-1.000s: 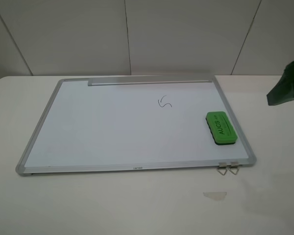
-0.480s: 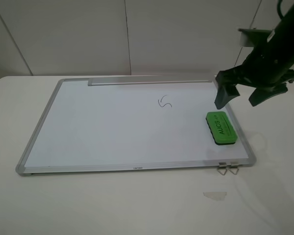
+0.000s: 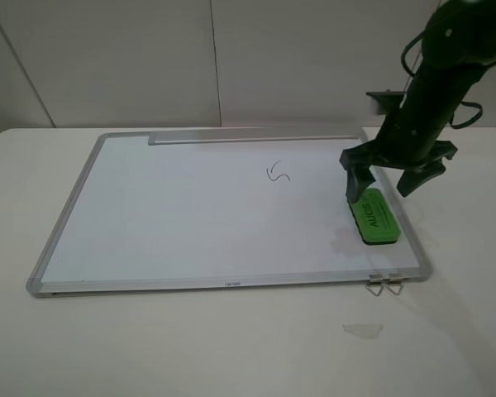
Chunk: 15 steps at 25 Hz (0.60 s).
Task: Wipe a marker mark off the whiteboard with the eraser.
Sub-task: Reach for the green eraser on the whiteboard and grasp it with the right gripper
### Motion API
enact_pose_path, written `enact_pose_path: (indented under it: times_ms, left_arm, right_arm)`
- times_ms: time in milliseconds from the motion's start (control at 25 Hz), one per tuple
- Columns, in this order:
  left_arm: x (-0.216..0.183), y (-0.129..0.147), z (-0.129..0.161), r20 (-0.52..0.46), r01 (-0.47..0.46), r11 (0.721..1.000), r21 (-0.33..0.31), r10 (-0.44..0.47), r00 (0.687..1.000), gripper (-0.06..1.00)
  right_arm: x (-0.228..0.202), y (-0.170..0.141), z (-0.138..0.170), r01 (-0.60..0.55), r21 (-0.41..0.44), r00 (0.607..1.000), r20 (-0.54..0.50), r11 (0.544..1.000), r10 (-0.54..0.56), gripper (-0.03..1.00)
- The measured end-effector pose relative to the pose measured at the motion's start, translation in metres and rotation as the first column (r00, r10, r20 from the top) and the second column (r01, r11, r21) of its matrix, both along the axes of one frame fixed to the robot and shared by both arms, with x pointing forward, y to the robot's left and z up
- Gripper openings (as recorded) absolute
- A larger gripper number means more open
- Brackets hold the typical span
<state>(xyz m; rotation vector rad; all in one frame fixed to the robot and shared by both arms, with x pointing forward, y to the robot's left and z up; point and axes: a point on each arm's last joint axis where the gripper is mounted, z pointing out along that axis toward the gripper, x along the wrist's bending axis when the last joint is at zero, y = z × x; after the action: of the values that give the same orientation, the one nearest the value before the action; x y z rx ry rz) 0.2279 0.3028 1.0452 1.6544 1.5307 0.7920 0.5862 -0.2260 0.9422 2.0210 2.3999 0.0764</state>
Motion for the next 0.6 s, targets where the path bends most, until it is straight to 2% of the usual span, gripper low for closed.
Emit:
enact_pose_path:
  times_ms: [600]
  left_arm:
    - [0.0, 0.0, 0.0, 0.0, 0.0, 1.0, 0.0, 0.0, 1.0, 0.69]
  right_arm:
    - [0.021, 0.002, -0.047, -0.019, -0.032, 1.0, -0.014, 0.999, 0.019, 0.82]
